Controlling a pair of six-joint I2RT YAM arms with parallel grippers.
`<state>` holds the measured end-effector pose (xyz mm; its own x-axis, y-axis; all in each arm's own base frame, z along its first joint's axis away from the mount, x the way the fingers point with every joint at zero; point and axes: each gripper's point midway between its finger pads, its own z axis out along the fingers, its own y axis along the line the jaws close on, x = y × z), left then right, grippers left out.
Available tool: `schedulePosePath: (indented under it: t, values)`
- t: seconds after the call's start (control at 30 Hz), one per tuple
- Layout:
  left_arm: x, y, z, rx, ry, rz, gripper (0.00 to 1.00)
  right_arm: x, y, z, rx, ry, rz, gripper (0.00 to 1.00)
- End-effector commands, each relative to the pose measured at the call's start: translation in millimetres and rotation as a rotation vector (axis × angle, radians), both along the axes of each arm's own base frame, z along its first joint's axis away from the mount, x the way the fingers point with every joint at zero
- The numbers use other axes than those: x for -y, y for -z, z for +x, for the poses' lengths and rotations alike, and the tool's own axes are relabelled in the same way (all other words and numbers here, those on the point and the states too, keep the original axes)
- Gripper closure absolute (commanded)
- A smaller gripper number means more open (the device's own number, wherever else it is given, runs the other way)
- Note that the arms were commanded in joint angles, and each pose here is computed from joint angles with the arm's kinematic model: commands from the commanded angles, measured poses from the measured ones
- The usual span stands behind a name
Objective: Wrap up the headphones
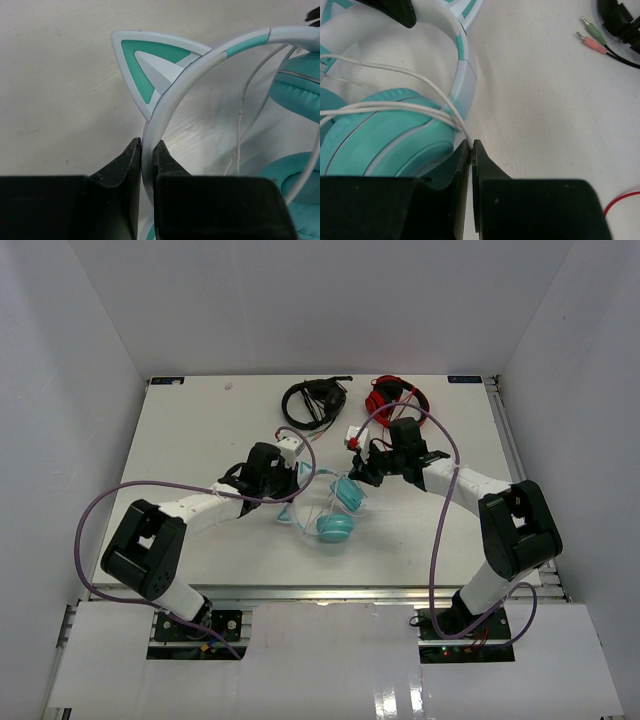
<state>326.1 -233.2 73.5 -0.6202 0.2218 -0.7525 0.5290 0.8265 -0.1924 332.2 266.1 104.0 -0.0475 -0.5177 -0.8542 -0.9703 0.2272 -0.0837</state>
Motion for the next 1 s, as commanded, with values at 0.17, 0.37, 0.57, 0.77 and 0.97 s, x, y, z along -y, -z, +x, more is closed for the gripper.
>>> schedulePosePath:
  t: [0.17, 0.37, 0.57, 0.77, 0.97]
  values:
    - [-11.7, -34.3, 36.4, 0.102, -0.102, -0.059, 1.00, -4.0, -4.5, 48.0, 0.021, 0.116, 0.038, 0.92]
    - [-19.1, -28.8, 48.8, 0.063, -0.183, -0.052, 1.00, -18.6, 27.4, 64.8, -0.114, 0.120, 0.022, 0.90]
    - [-42.0, -6.3, 58.1, -0.019, -0.314, 0.043, 1.00, -29.3, 33.0, 72.7, -0.166, 0.116, 0.045, 0.85]
    - [-47.2, 1.6, 62.8, -0.071, -0.374, 0.072, 0.81, -31.4, 26.6, 71.8, -0.186, 0.123, 0.066, 0.70]
    - [-43.2, -16.6, 62.4, -0.081, -0.370, 0.051, 0.42, -6.8, 7.5, 89.9, -0.110, 0.274, 0.024, 0.40]
